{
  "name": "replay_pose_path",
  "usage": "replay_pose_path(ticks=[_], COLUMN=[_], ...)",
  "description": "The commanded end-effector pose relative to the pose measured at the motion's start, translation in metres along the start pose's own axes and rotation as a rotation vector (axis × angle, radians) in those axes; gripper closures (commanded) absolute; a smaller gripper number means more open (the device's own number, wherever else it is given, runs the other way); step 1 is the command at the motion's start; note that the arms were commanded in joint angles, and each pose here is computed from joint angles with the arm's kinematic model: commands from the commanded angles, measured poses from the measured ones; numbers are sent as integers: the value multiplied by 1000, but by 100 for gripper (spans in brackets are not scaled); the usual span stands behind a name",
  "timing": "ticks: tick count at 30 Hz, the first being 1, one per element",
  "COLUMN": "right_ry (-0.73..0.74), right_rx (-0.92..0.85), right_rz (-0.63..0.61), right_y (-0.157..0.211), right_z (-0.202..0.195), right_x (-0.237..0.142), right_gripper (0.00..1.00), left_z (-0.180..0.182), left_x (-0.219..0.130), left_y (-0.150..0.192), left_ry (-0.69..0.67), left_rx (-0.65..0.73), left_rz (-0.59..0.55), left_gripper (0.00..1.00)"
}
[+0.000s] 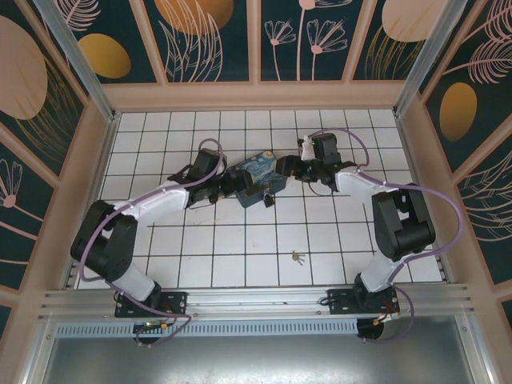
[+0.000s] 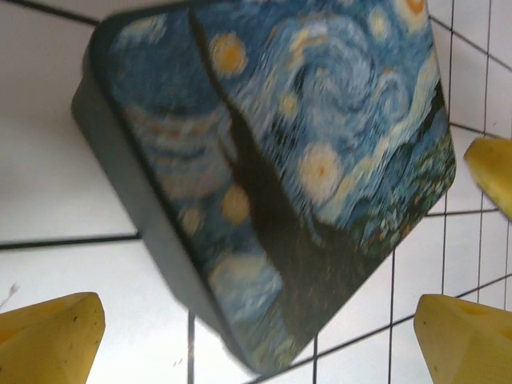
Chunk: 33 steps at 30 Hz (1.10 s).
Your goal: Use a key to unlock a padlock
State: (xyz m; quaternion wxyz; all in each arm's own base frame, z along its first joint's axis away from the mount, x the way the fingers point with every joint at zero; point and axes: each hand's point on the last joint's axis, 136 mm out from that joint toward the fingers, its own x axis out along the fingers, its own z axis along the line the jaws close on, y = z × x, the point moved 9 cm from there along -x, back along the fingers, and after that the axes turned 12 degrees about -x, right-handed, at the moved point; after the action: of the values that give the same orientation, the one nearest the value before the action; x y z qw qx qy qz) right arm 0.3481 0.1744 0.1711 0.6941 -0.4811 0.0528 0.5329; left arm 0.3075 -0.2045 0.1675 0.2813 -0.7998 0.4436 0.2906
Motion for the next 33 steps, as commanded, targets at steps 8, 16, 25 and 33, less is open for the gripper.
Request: replay_pose_path(ticks=[8, 16, 25, 33], right_ry=[-28, 80, 71, 34], right_rx=[4, 16, 13, -5], right_rz=[26, -65, 7, 37], right_y=[24, 3, 5, 12], right_z=[19, 11, -19, 3], right_x=[9, -23, 8, 25], right_gripper=[35, 31, 32, 34], left_z=[-24, -8, 0, -13], left_x=[8, 0, -1, 32], left_y=[-67, -66, -36, -65], left_ry=[96, 29, 137, 137], left_rx=[4, -6, -12, -18], left_rz=[-116, -96, -31, -70], left_gripper=[2, 2, 1, 1])
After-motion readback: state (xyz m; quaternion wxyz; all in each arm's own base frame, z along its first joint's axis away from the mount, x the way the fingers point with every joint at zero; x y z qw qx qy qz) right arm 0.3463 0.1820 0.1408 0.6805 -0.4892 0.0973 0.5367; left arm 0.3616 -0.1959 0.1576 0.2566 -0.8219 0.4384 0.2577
